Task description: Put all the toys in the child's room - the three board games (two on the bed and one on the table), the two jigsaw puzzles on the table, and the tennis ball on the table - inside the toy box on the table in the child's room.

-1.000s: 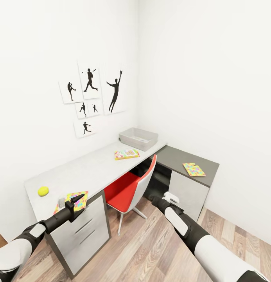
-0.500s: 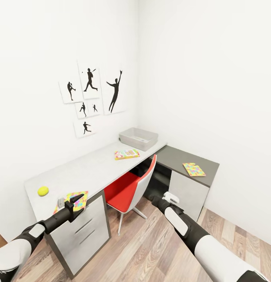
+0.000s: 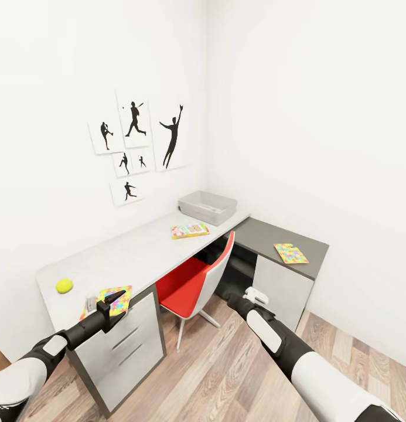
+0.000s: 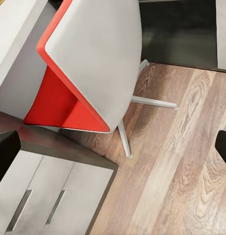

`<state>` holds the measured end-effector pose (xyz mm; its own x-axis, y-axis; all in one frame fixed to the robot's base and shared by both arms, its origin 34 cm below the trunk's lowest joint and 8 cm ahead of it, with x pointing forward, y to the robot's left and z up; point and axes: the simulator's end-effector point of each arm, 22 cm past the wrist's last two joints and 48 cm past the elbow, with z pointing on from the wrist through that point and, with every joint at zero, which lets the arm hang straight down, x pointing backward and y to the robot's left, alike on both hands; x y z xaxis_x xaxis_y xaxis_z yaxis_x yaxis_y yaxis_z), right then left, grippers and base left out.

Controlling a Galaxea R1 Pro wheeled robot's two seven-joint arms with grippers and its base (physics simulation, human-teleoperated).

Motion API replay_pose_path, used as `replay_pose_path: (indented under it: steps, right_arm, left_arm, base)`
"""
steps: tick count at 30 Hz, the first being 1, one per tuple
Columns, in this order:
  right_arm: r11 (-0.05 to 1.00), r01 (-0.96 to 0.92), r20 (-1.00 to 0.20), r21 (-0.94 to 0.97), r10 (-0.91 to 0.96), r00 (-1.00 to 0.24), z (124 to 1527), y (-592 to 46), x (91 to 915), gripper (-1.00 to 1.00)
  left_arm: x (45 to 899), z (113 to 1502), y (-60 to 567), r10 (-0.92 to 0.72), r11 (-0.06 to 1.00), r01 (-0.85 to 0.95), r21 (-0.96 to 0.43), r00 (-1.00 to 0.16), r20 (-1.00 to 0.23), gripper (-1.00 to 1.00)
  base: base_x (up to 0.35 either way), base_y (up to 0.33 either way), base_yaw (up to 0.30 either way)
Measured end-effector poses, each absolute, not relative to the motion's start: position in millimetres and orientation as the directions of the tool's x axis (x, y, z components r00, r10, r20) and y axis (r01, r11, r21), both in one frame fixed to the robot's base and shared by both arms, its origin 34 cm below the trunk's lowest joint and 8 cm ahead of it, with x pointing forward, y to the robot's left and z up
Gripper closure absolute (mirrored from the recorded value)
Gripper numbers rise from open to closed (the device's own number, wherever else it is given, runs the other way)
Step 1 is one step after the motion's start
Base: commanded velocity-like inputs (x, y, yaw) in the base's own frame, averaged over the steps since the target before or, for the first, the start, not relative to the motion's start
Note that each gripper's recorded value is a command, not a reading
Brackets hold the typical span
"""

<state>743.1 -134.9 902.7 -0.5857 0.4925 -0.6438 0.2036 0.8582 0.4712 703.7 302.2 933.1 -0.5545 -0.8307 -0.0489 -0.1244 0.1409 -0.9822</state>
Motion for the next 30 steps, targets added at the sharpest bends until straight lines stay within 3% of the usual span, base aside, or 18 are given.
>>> replay_pose_path:
  steps: [30]
  right_arm:
    - [0.858,0.204,-0.644,0.471,0.493,-0.586,896.5,-135.0,745.4,-1.00]
  left_arm:
    - [705.6,927.2,298.1,-0.827,0.131,-0.125,-0.983,-0.560,-0.039,-1.00]
  base:
    - [0.000,0.000,0.000]
